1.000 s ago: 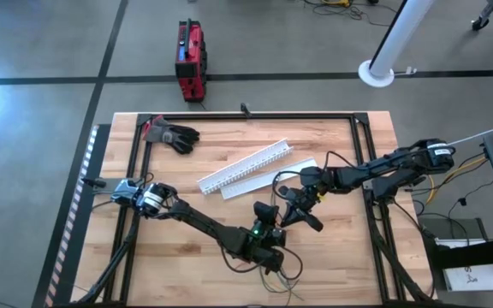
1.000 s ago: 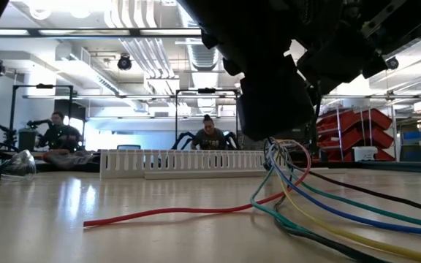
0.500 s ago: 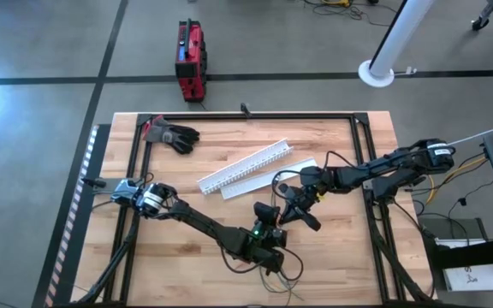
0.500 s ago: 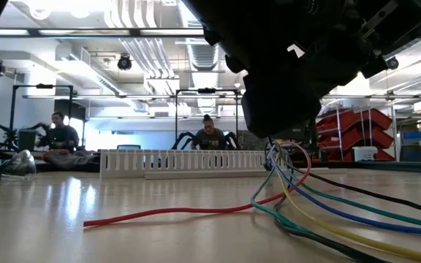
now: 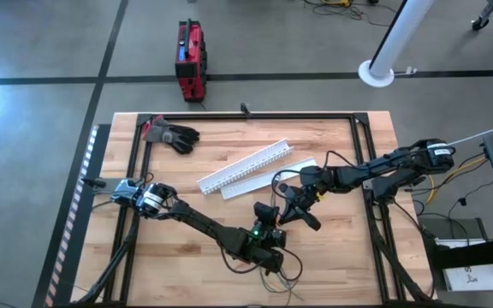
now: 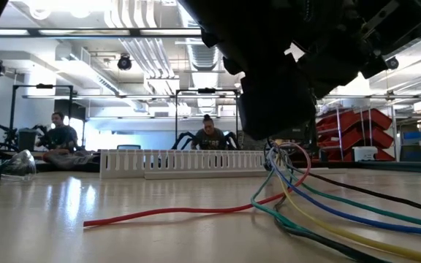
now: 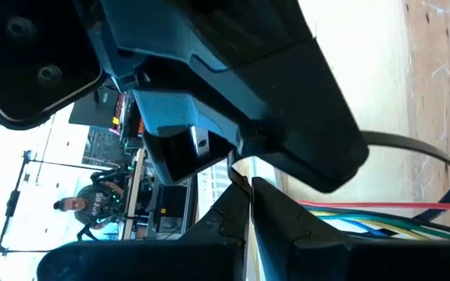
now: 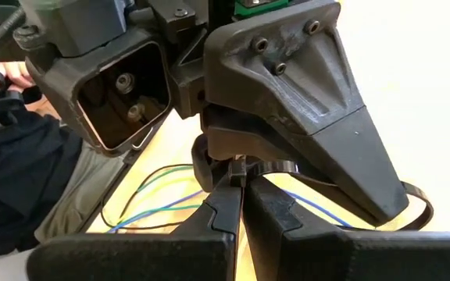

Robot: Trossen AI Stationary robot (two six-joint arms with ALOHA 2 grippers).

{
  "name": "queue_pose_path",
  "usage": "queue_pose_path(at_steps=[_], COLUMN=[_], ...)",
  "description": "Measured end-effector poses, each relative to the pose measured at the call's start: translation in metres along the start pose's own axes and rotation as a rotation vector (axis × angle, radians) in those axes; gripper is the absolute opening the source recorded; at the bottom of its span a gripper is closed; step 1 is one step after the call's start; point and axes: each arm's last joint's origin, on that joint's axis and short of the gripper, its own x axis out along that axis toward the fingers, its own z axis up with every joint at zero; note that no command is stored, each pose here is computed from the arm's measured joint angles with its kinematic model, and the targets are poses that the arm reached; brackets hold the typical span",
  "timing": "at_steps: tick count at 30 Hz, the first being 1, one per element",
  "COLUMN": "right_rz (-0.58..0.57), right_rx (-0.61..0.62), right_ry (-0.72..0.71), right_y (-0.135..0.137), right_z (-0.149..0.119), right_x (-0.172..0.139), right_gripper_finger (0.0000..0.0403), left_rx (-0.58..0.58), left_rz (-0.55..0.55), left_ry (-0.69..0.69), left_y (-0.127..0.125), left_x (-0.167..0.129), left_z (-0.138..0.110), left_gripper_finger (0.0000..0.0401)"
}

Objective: Ziptie cables
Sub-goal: Insert the pointed tail of the zip tie through the locking head to form a loop

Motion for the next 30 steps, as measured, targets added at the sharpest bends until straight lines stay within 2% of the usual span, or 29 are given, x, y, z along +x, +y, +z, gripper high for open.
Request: queue_pose_path(at_steps=[30], right_rz=[0.061], right_rx=[-0.022], right_ry=[0.028], right_y=[0.0019], right_z=[-0.0025], right_x=[0.0002], right_gripper_finger=[0.0], left_rx=[-0.004], left_rz=[0.0], left_ry=[0.011], left_y=[0.0001], left_x=[0.0014], left_z=[-0.0021], left_gripper_finger=[0.0])
